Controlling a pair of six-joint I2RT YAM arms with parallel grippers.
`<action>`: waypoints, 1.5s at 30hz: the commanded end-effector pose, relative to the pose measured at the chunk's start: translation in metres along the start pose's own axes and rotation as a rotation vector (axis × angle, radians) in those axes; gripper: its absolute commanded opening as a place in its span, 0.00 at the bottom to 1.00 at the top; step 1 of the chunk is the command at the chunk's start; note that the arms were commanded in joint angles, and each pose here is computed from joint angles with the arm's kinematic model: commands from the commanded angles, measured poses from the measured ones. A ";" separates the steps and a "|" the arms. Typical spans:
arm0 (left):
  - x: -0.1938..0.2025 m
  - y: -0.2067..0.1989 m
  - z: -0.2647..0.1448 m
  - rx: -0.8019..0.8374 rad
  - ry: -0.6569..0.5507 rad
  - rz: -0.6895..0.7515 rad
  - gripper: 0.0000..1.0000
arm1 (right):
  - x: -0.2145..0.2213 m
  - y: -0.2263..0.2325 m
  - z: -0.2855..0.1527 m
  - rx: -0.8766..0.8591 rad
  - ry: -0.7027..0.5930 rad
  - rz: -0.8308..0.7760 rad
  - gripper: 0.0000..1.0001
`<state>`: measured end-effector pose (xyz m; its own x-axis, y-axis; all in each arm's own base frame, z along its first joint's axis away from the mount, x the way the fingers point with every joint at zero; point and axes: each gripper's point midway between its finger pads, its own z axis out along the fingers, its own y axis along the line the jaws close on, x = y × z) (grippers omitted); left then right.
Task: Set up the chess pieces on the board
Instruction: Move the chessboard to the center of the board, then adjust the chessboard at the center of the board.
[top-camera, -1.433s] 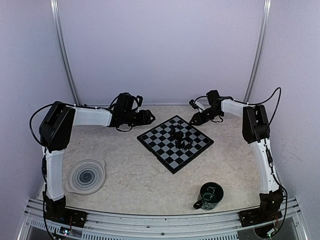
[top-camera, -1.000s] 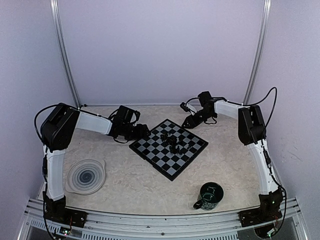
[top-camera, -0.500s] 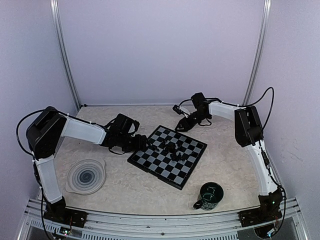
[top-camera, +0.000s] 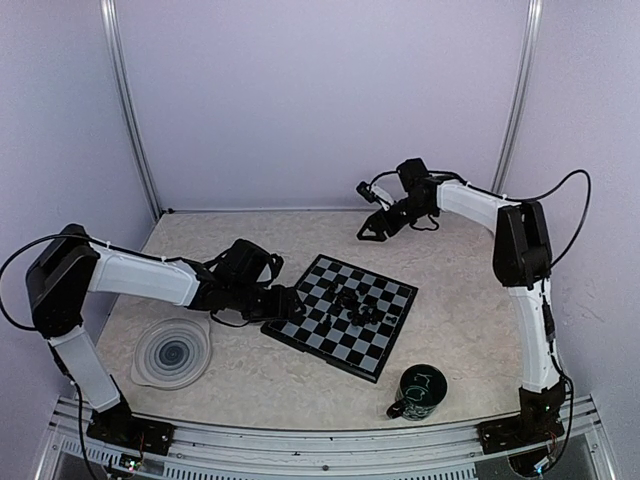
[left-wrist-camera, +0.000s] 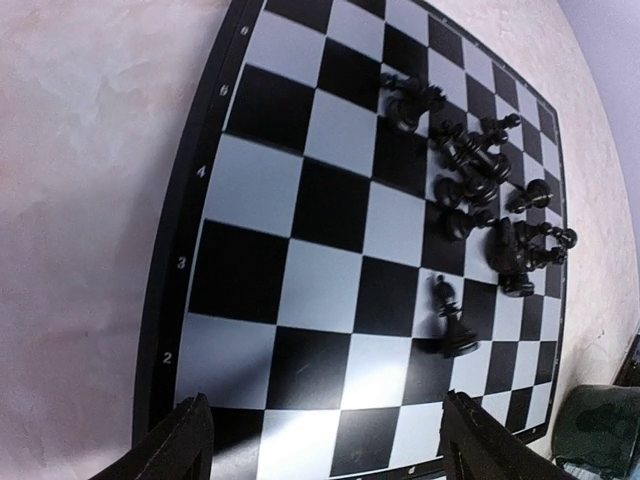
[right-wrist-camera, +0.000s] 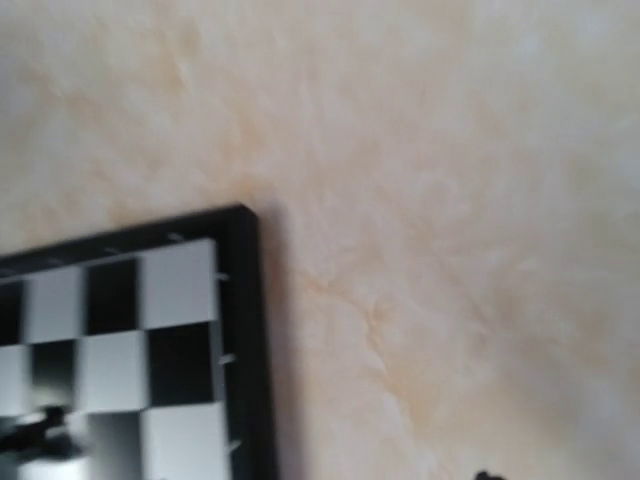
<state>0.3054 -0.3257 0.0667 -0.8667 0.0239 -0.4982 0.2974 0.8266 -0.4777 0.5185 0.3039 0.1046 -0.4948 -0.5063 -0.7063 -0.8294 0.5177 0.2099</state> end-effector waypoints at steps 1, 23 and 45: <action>0.014 0.009 -0.004 -0.046 0.011 -0.002 0.78 | -0.030 0.014 -0.068 0.030 -0.077 -0.041 0.65; 0.007 0.044 -0.007 -0.105 0.008 0.044 0.80 | 0.135 0.014 -0.144 0.213 0.012 0.119 0.38; 0.059 -0.001 -0.012 -0.062 0.154 0.124 0.81 | 0.159 -0.016 -0.153 0.352 0.095 0.146 0.32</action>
<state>0.2486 -0.3247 0.0355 -0.8832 0.1948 -0.4266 0.3841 0.8225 -0.4195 0.4034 0.1366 0.0930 -0.6201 -0.4573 -0.6375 -0.6738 0.7267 0.1340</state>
